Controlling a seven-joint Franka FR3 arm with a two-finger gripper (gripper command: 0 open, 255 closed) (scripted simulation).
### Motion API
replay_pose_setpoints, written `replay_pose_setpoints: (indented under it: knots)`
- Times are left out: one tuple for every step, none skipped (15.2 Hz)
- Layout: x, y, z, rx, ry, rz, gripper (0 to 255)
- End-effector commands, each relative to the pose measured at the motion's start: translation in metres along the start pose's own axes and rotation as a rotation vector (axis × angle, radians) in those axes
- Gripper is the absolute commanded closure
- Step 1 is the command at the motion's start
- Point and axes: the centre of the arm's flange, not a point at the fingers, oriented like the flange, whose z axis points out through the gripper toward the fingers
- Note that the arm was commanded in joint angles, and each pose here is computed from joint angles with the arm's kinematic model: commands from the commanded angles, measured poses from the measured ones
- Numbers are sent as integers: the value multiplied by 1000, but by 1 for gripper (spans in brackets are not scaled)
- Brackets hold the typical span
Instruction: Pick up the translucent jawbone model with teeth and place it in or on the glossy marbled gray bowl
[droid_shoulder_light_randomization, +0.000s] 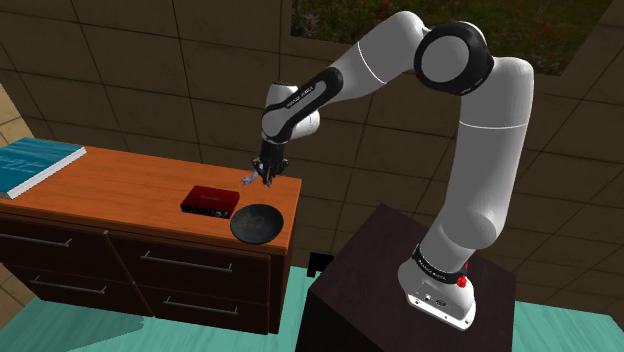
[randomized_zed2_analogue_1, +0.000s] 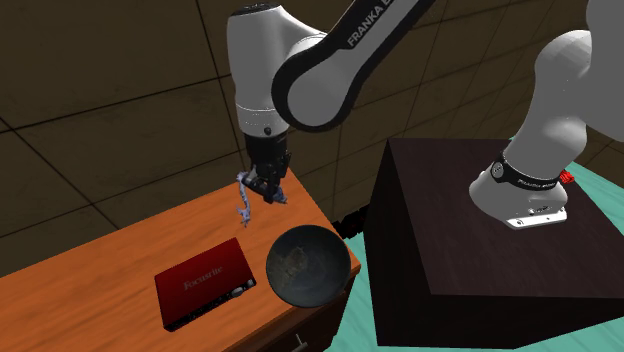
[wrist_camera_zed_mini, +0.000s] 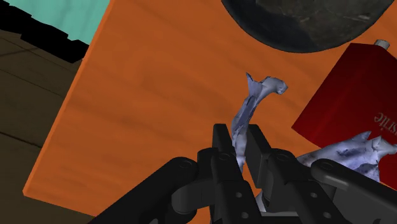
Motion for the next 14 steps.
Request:
replay_pose_setpoints:
  knots:
    - [0,-1,-11,0,0,0,255]
    - [-1,-2,-16,0,0,0,255]
    - [-1,-3,-21,0,0,0,255]
    - [-1,-4,-27,0,0,0,255]
    - [-1,-4,-32,0,0,0,255]
    - [-2,-5,-37,0,0,0,255]
    - [-2,-5,-37,0,0,0,255]
    - [-14,-9,-36,0,0,0,255]
    - [-27,-13,-35,0,0,0,255]
    - [-39,-16,-34,0,0,0,255]
    - [-52,-20,-32,0,0,0,255]
    - [-65,-24,-31,0,0,0,255]
    - [-77,-28,-30,0,0,0,255]
    - [-90,-31,-29,0,0,0,255]
